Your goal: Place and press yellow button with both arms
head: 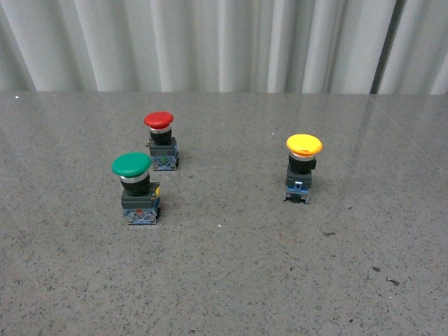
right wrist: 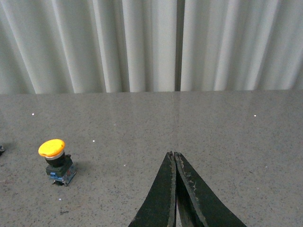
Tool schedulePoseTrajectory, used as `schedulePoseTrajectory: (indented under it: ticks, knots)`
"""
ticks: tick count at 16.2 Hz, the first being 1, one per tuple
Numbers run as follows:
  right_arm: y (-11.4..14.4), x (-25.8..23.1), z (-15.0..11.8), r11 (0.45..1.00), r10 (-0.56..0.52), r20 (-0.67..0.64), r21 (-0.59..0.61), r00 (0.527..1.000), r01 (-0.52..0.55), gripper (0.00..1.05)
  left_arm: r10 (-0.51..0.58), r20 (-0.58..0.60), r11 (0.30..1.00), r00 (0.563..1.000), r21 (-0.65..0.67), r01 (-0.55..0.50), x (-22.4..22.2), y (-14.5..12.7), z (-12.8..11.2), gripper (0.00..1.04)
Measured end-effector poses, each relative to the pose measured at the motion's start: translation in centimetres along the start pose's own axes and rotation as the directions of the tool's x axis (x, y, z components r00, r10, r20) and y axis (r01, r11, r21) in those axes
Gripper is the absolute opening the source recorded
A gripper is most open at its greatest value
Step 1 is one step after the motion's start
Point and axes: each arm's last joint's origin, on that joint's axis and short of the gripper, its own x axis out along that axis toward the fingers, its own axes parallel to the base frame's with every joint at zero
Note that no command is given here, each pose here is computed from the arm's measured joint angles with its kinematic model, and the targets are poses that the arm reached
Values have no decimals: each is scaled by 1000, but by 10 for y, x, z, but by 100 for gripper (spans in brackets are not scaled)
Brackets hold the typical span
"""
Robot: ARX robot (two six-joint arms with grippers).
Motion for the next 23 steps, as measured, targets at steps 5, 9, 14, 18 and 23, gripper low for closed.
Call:
schedulePoseTrajectory:
  ticks: [5,9,14,18,23]
  knots:
    - [-17,-12,-20,1000,-17,4,-6,1000,18,2,1,0,1000,1000,0,-1,0,0,0,98]
    - [-16,-19,-31,1000,3,5,-8,1000,-3,2,0,0,1000,1000,0,0,0,0,0,98]
    - [-16,-25,-38,1000,3,9,-8,1000,-3,2,0,0,1000,1000,0,0,0,0,0,98]
    - [-16,-29,-43,1000,3,23,-8,1000,-3,2,0,0,1000,1000,0,0,0,0,0,98]
    - [-16,-39,-46,1000,6,16,-8,1000,-5,2,0,0,1000,1000,0,0,0,0,0,98]
